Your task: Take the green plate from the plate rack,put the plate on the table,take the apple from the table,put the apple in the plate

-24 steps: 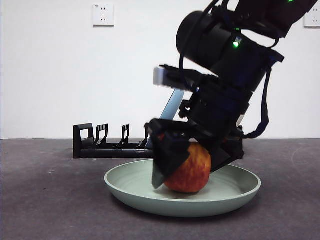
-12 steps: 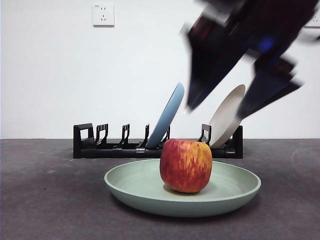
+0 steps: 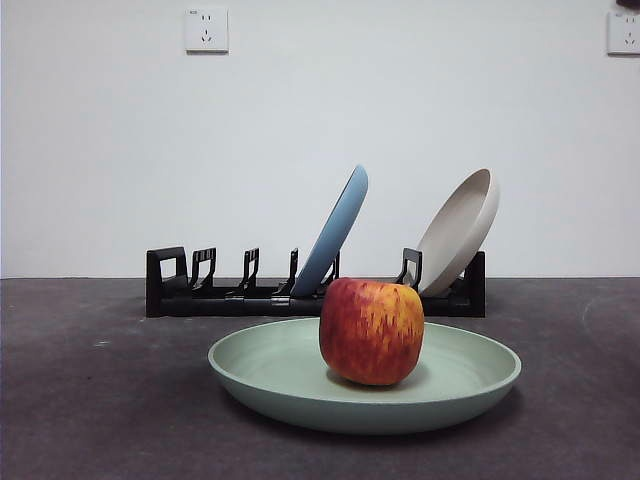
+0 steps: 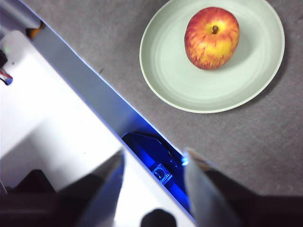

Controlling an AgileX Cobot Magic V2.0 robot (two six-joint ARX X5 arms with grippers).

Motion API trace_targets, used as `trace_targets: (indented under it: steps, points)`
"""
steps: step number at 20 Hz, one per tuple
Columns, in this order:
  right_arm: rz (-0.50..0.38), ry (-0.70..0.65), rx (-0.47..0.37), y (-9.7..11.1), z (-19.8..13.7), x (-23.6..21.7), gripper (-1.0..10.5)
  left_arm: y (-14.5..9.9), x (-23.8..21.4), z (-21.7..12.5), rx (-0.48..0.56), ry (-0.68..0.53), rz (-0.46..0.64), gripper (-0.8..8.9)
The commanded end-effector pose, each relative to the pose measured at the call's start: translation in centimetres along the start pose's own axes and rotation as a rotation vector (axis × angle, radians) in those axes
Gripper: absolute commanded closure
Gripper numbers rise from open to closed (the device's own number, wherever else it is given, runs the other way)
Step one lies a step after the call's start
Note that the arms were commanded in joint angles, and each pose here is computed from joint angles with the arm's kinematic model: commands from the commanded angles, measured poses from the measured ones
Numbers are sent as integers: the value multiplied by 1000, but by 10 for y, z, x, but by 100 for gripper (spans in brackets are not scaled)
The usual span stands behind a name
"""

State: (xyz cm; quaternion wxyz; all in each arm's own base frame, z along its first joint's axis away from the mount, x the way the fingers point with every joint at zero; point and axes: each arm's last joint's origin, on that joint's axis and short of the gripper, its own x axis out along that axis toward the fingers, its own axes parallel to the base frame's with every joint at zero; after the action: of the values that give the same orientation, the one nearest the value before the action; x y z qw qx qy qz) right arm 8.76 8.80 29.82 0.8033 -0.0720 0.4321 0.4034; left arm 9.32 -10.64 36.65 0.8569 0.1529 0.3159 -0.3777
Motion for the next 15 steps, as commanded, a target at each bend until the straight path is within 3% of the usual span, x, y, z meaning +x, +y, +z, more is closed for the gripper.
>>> trace_targets:
  steps: [1,11,15]
  points:
    - [-1,-6,21,0,-1,0,946,0,-1,-1,-6,5,-3,816]
    - [-1,-7,21,0,-1,0,946,-1,-1,-1,-2,4,-11,816]
    - [-1,-7,21,0,-1,0,946,16,-10,10,18,-167,136,817]
